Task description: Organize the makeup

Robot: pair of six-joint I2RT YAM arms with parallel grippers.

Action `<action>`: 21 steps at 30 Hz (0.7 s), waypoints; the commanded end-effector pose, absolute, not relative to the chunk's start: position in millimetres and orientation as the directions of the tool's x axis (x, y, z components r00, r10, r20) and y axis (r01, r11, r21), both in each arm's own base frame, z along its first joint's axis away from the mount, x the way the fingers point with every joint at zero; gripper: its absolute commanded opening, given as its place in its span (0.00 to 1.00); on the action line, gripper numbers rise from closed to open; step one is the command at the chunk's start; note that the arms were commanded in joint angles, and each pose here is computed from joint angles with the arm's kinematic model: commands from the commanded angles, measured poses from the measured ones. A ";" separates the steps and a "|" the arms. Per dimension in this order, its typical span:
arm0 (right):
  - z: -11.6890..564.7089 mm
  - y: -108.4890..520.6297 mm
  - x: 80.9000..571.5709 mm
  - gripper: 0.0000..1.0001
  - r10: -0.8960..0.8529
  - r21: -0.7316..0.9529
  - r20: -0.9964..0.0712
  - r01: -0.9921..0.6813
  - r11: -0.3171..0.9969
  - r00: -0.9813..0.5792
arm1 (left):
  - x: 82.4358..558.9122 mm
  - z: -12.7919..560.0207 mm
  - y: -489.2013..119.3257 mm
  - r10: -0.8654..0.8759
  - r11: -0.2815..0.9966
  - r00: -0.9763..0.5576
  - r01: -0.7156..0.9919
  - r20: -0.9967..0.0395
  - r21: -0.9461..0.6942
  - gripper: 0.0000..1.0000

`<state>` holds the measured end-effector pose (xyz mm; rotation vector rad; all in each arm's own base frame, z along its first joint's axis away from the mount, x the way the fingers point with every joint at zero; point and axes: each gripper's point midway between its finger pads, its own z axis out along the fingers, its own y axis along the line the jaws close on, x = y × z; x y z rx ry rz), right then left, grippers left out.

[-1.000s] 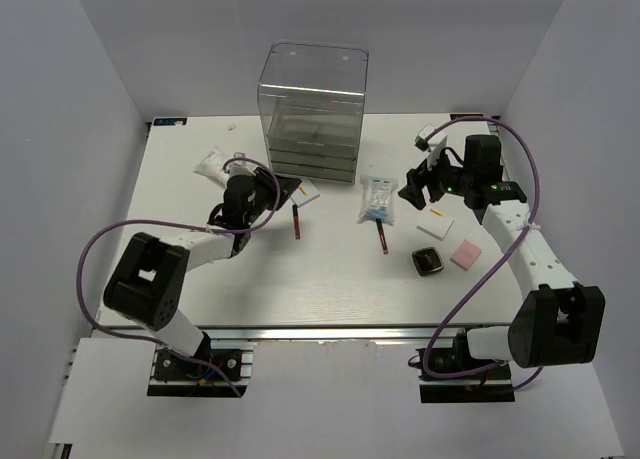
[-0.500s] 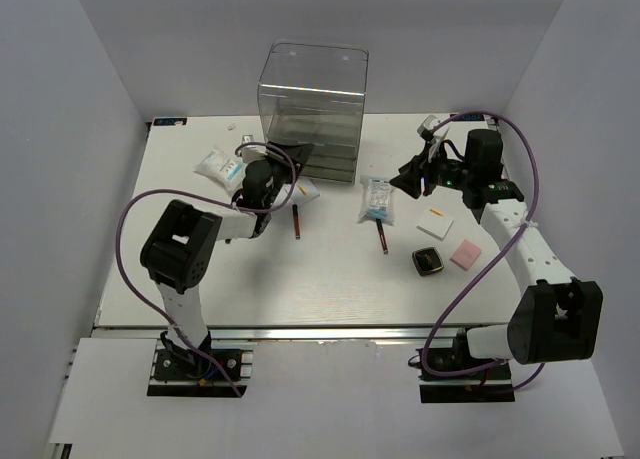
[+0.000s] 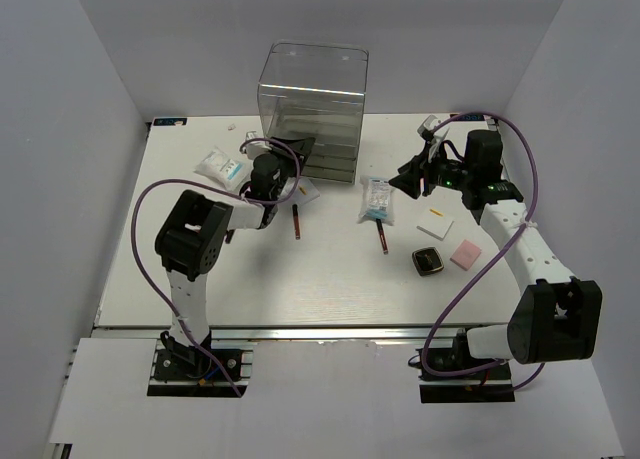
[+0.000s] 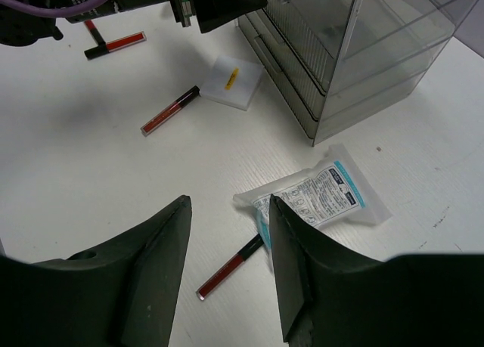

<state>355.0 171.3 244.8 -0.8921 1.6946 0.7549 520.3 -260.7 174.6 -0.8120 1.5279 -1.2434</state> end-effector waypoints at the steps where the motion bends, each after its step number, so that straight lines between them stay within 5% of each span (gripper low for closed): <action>1: 251.6 173.4 357.2 0.51 -0.192 0.033 -0.970 -0.861 0.507 -0.151 | 534.4 199.5 -251.1 -0.934 0.234 -0.250 0.114 -0.256 -0.966 0.54; 12: 251.5 174.2 356.1 0.51 -0.198 0.029 -0.969 -0.866 0.499 -0.146 | 543.9 191.4 -240.3 -0.939 0.238 -0.229 0.107 -0.257 -0.965 0.31; 21: 256.4 186.8 355.8 0.55 -0.210 0.009 -0.969 -0.869 0.495 -0.130 | 533.8 208.7 -241.5 -0.935 0.217 -0.248 0.166 -0.254 -0.962 0.00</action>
